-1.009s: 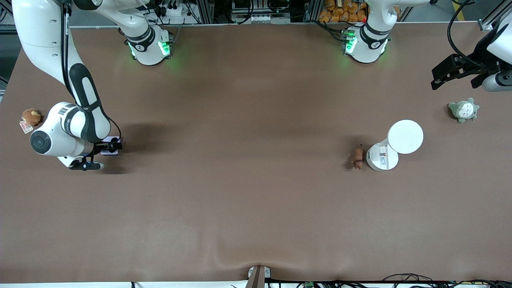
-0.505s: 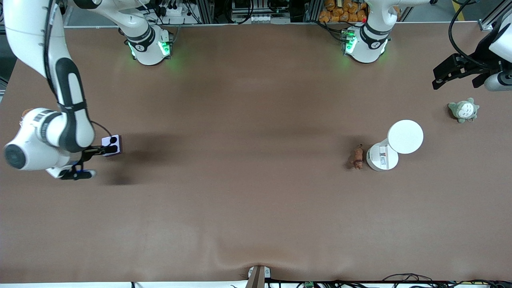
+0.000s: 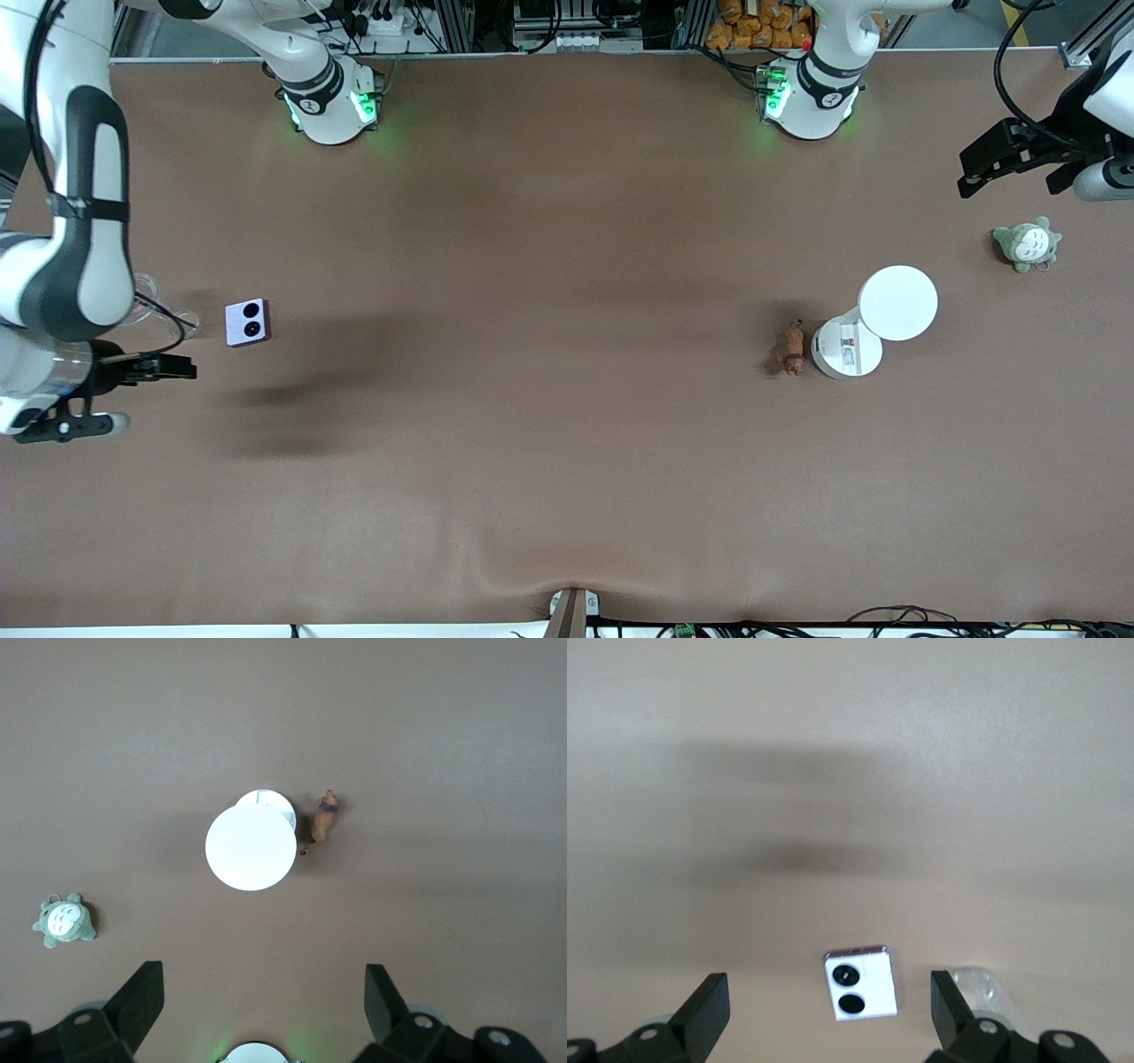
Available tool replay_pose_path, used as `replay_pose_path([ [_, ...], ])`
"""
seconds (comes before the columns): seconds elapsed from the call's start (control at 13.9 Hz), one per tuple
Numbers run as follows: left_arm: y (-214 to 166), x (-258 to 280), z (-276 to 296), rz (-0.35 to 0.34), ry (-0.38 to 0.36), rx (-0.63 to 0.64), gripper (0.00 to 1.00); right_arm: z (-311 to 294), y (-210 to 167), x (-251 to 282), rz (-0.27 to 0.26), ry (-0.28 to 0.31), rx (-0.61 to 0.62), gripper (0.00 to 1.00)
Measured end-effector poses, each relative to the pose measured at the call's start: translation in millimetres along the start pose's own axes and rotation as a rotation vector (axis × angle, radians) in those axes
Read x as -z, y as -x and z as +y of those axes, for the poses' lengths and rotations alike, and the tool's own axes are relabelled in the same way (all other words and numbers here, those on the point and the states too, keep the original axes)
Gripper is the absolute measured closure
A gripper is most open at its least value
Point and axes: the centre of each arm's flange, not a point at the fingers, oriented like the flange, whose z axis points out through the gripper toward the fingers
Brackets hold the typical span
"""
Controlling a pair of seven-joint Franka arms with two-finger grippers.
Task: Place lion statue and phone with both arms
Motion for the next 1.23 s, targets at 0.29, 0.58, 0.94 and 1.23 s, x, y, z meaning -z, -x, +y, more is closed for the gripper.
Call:
replay_pose_path([
  [0.29,0.4,0.7,0.0,0.001,0.000,0.000,0.00,-28.6,-1.1,72.1,0.032,0.003,-0.046,0.00],
  [0.58,1.4,0.9,0.1,-0.003,-0.001,0.000,0.00,-39.3,9.3,122.6,0.077,-0.007,-0.032,0.00],
  [0.94,3.3,-0.6,-0.6,-0.020,-0.003,0.000,0.00,-57.7,79.9,223.6,0.151,-0.030,-0.043,0.00],
  [1.23,8.8,0.5,-2.2,-0.030,-0.006,0.002,0.00,-72.1,136.8,258.5,0.145,-0.010,-0.036,0.00],
])
